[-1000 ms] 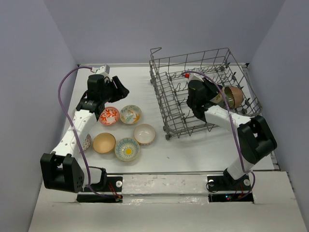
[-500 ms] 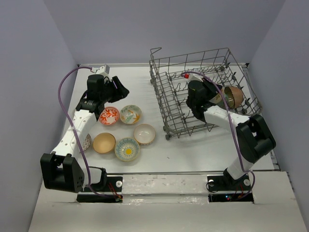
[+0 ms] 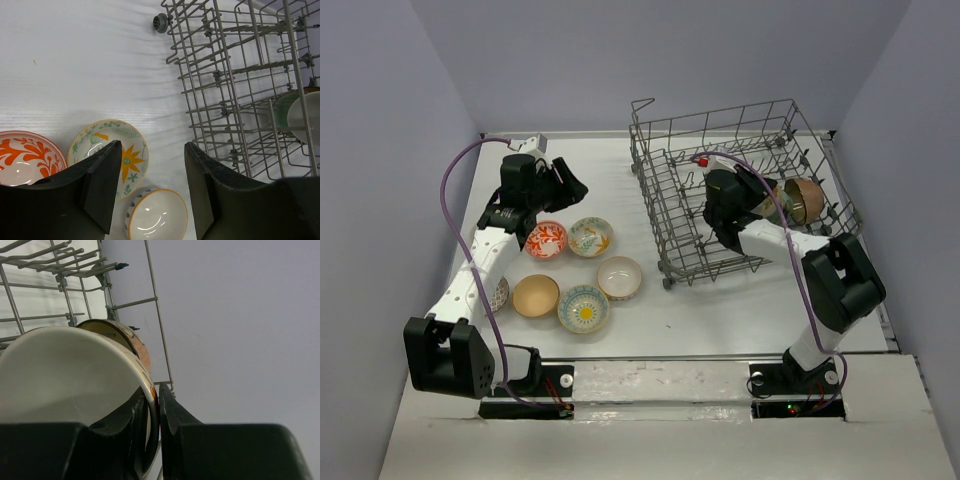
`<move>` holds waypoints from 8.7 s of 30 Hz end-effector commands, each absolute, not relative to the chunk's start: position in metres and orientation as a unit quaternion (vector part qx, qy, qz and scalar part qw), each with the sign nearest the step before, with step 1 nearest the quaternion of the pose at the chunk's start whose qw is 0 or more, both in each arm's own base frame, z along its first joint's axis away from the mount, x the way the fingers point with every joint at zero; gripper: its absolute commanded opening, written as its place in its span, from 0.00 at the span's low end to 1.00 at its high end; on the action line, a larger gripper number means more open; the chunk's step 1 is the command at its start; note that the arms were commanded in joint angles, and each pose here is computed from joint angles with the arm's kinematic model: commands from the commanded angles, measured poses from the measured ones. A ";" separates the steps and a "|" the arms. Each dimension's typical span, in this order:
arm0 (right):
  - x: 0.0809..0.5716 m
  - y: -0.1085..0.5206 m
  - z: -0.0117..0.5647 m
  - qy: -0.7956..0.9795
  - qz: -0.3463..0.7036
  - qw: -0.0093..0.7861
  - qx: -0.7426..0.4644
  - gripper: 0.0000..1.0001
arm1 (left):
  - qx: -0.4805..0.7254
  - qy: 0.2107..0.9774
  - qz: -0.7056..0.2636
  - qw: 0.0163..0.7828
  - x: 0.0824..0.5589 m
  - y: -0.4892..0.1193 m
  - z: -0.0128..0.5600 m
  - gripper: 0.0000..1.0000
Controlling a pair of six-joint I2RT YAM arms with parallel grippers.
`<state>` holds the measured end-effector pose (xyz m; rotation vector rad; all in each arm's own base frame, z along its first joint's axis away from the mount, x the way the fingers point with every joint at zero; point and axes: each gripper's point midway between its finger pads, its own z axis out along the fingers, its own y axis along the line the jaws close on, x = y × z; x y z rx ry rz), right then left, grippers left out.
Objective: Load the bowls into the dish rack
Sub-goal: Insert the bowl into the dish rack, then pick up the bowl from the corner of the board, then pass from the left arm to the right
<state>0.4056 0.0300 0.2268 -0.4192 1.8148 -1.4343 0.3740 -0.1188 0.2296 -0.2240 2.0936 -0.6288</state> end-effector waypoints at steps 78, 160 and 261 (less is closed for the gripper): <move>0.433 0.096 0.171 0.795 -0.369 0.476 -0.077 0.49 | -0.082 0.837 -0.275 0.465 0.378 -0.123 0.236 0.62; 0.371 0.162 0.265 0.823 0.063 0.562 0.049 0.70 | -0.509 0.785 0.056 0.349 0.343 0.146 0.103 0.58; 0.391 0.223 0.345 0.803 0.196 0.562 0.028 0.70 | -0.238 0.766 -0.159 0.575 0.431 -0.018 0.366 0.00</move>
